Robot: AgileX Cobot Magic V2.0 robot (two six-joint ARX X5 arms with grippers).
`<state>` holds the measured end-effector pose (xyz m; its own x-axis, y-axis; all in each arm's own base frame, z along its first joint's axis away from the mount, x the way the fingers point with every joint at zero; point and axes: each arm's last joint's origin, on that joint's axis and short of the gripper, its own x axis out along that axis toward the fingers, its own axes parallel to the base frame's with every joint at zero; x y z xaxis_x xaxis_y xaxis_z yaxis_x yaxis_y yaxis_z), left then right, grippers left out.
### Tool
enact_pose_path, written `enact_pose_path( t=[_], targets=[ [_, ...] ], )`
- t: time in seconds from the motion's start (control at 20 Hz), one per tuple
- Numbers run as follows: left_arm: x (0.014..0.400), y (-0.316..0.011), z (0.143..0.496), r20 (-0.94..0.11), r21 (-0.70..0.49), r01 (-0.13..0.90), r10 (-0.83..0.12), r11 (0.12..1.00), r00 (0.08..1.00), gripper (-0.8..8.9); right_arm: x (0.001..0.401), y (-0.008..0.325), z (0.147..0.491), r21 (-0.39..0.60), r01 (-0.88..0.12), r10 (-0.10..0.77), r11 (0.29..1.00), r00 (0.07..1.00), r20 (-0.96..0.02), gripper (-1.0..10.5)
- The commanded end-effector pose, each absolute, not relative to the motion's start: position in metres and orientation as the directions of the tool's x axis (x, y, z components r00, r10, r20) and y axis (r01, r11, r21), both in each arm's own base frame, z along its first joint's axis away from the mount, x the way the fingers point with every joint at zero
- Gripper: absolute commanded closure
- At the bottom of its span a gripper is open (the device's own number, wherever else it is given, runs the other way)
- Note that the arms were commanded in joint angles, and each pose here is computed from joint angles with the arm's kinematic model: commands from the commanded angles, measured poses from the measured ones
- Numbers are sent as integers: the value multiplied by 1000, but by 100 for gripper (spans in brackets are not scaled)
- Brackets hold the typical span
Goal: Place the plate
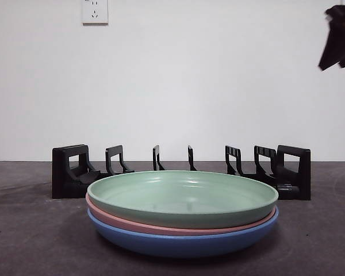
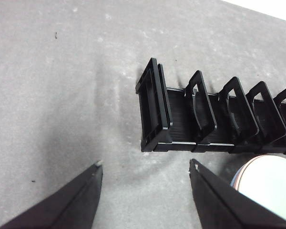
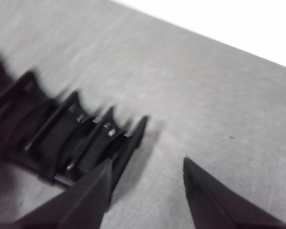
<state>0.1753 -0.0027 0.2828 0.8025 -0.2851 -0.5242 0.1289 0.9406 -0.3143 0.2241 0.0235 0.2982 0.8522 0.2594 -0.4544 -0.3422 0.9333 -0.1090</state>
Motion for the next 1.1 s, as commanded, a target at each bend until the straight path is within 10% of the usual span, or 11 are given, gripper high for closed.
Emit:
enact_pose_path(
  t=[0.05,0.1,0.15,0.8,1.1],
  targets=[
    [177,-3,288,-509,-314,136,-287,940,811,539,225,20,302,-49,-352,296,935,846,-443,698],
    [177,-3,288,-508,-314,136,-287,940,812,588,225,20,302,-47,-348,292,936,847,-445,805],
    [176,-3,288,-509,-315,140,-292,939,810,835,225,19,303,-51,-342,286,938,851,-440,935],
    [175,-3,291,-479,-241,200,-296,950,826,806,226,20,306,-36,-351,307,936,859,-410,926],
    [127,0,227,-239,-102,104,-126,989,963,806,226,20,306,-36,-352,307,935,859,-410,926]
  ],
)
